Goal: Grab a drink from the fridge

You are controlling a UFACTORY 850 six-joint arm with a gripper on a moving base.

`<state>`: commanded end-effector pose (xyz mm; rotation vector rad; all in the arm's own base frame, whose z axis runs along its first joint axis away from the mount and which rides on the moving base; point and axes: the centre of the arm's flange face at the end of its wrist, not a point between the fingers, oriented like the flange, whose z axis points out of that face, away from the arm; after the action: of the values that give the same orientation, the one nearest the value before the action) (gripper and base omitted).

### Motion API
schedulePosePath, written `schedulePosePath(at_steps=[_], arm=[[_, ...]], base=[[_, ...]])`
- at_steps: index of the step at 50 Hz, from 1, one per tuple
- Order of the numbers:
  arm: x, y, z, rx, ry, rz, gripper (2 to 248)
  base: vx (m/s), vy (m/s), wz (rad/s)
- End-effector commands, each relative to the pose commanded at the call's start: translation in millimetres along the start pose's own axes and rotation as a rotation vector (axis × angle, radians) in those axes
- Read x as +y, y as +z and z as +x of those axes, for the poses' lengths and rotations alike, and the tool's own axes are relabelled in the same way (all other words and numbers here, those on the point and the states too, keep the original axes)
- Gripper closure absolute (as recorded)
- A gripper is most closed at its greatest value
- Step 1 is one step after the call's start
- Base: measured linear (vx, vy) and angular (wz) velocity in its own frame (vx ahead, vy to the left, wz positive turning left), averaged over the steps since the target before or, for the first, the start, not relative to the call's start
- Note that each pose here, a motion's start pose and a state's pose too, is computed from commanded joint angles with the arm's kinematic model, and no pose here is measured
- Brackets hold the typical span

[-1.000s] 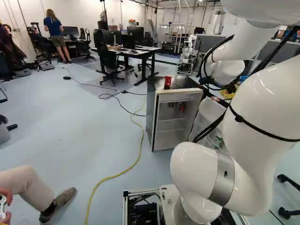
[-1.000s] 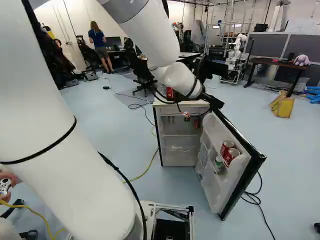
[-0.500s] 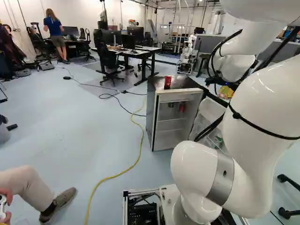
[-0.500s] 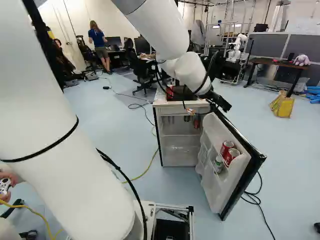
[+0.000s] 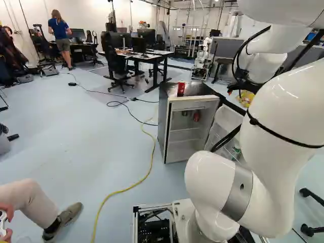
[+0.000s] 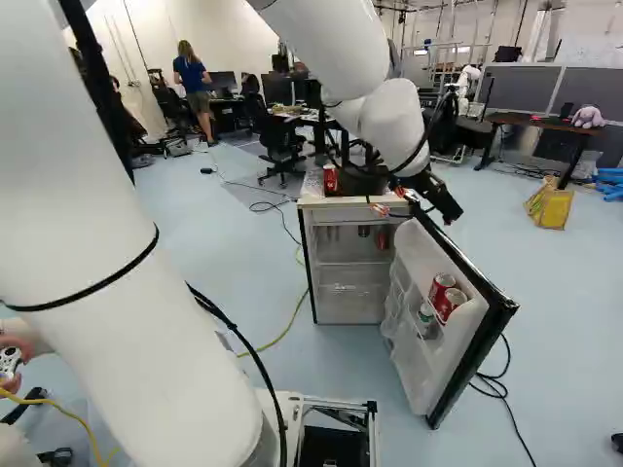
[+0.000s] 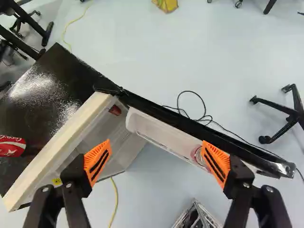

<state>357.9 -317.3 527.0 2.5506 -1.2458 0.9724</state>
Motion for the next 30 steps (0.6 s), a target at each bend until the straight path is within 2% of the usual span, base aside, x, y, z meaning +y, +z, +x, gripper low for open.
schedulePosePath(at_steps=[30], arm=[[25.5, -15.8, 29.2, -0.151, 0.090, -0.013, 3]], base=[[0.000, 0.000, 0.000]])
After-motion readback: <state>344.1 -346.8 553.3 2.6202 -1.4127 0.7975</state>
